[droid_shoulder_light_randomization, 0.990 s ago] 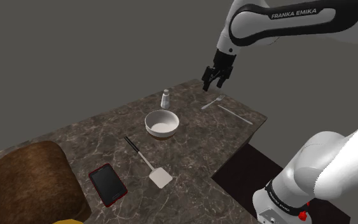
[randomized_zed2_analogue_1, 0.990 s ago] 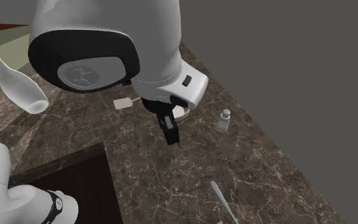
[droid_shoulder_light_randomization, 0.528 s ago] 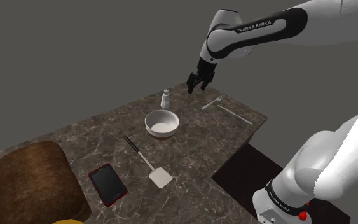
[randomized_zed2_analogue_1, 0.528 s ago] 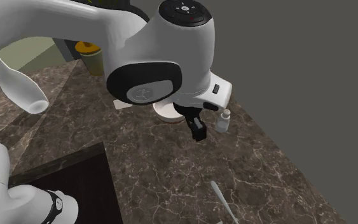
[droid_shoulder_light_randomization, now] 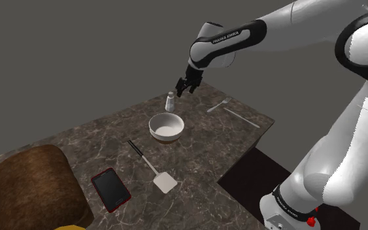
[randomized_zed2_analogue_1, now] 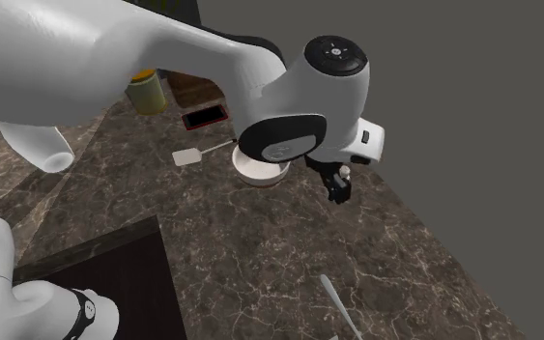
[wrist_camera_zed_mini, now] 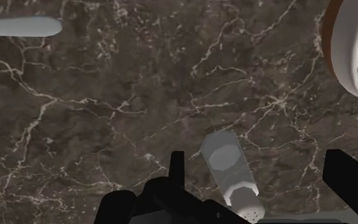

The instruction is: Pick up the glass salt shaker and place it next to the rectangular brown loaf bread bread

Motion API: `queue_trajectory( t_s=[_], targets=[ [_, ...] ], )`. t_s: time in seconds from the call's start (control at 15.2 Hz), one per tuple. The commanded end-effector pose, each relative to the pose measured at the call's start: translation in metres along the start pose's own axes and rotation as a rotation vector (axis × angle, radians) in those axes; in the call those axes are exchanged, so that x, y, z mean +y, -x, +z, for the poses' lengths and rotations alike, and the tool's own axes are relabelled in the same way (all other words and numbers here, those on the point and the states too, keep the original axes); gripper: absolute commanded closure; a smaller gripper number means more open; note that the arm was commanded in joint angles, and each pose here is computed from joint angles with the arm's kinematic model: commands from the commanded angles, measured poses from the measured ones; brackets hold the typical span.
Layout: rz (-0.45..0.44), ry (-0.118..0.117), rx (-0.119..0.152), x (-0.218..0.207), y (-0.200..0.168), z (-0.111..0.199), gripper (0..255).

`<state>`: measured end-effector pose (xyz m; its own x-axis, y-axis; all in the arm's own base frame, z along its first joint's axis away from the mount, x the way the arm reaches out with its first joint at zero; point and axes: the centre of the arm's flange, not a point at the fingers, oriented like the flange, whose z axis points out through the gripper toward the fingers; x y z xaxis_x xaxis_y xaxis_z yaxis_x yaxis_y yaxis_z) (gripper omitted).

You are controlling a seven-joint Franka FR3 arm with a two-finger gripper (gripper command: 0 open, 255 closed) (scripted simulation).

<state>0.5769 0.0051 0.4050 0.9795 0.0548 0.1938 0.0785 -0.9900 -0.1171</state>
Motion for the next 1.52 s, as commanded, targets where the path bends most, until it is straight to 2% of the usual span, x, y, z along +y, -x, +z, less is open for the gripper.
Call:
queue_trajectory(
  t_s=[0.0,0.26,0.73,1.25,1.32,1.45],
  targets=[
    [-0.017,-0.005,0.017,-0.001,-0.018,0.017,0],
    [-0.044,-0.014,0.044,-0.004,-0.048,0.043,0],
    [-0.044,-0.014,0.044,-0.005,-0.05,0.083,0],
    [-0.044,-0.014,0.044,-0.005,-0.05,0.083,0],
    [-0.044,-0.014,0.044,-0.005,-0.05,0.083,255],
    [-0.044,-0.014,0.044,-0.005,-0.05,0.083,255]
  ],
)
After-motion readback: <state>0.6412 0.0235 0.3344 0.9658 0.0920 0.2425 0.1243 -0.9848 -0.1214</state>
